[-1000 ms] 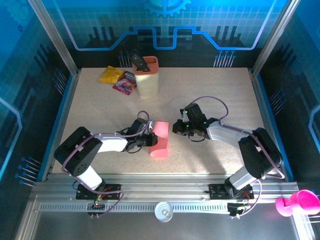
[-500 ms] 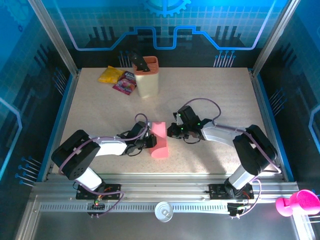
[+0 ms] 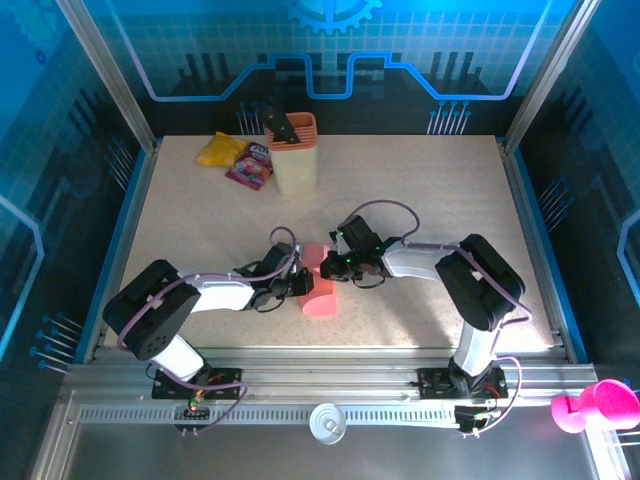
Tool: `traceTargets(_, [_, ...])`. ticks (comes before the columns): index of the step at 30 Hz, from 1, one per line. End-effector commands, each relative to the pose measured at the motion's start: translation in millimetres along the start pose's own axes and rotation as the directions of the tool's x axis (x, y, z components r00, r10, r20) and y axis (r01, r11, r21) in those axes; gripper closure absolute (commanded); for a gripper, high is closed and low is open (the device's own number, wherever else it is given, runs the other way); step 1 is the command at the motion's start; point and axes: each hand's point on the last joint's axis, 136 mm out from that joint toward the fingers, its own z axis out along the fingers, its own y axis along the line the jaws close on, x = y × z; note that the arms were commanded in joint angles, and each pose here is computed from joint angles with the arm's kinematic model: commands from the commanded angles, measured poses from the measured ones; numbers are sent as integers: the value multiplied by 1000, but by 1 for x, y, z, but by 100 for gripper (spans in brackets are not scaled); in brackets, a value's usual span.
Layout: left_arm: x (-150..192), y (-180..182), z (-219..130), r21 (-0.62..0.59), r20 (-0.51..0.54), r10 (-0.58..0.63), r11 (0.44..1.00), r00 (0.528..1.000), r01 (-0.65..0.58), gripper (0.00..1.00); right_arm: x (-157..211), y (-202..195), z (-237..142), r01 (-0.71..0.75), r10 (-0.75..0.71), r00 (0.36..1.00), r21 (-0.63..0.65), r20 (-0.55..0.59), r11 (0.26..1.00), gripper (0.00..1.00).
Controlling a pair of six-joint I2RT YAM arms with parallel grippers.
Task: Fold a paper plane with a square sheet of paper (pick it up from the middle)
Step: Hold the square sheet of paper at the center of the table.
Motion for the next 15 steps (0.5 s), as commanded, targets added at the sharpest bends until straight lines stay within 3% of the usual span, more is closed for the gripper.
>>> traceTargets(1, [9, 12, -1, -70, -42, 8, 997, 999, -11, 86, 7, -9, 13, -1, 1, 1000, 21, -20, 1000, 100])
traceTargets(10, [-6, -20, -25, 44, -17, 31, 999, 999, -30, 72, 21, -31, 22, -29, 31, 999, 64, -45, 998, 100])
traceTargets(13, [-5, -26, -34, 77, -16, 23, 997, 1000, -22, 72, 23, -34, 24, -35, 38, 998, 65, -49, 997, 100])
traceTargets(15, [-1, -28, -38, 92, -24, 17, 996, 1000, -14, 77, 23, -34, 25, -35, 38, 998, 62, -48, 997, 100])
